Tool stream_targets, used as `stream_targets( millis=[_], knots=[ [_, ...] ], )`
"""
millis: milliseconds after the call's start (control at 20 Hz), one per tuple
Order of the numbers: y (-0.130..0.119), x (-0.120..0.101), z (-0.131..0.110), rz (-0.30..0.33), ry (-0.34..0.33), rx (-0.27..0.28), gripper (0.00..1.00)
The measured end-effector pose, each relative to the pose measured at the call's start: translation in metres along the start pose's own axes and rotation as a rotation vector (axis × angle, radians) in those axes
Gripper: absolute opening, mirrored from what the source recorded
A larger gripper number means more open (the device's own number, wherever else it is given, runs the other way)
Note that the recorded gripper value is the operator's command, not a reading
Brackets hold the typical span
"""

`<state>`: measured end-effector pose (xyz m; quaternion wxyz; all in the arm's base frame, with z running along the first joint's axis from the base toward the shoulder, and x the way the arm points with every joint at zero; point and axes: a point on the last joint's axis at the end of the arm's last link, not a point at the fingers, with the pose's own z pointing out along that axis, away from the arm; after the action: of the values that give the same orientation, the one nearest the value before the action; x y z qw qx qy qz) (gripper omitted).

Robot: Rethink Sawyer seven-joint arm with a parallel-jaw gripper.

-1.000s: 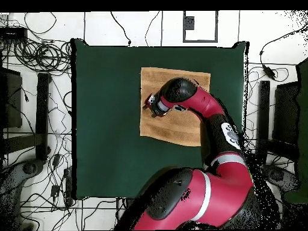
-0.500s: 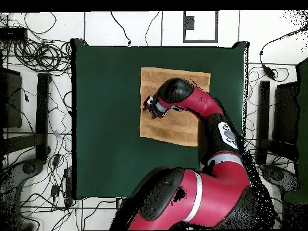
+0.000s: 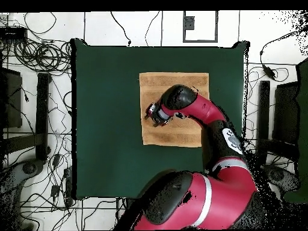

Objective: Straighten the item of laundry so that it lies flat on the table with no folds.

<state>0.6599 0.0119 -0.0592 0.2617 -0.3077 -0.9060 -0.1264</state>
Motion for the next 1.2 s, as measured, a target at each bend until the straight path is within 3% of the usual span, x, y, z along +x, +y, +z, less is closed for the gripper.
stream_targets(
  millis=[500, 1200],
  knots=[
    [-0.054, 0.025, 0.026, 0.072, 0.1, 0.008, 1.0],
    [-0.056, 0.029, 0.026, 0.071, 0.082, 0.011, 1.0]
  ],
)
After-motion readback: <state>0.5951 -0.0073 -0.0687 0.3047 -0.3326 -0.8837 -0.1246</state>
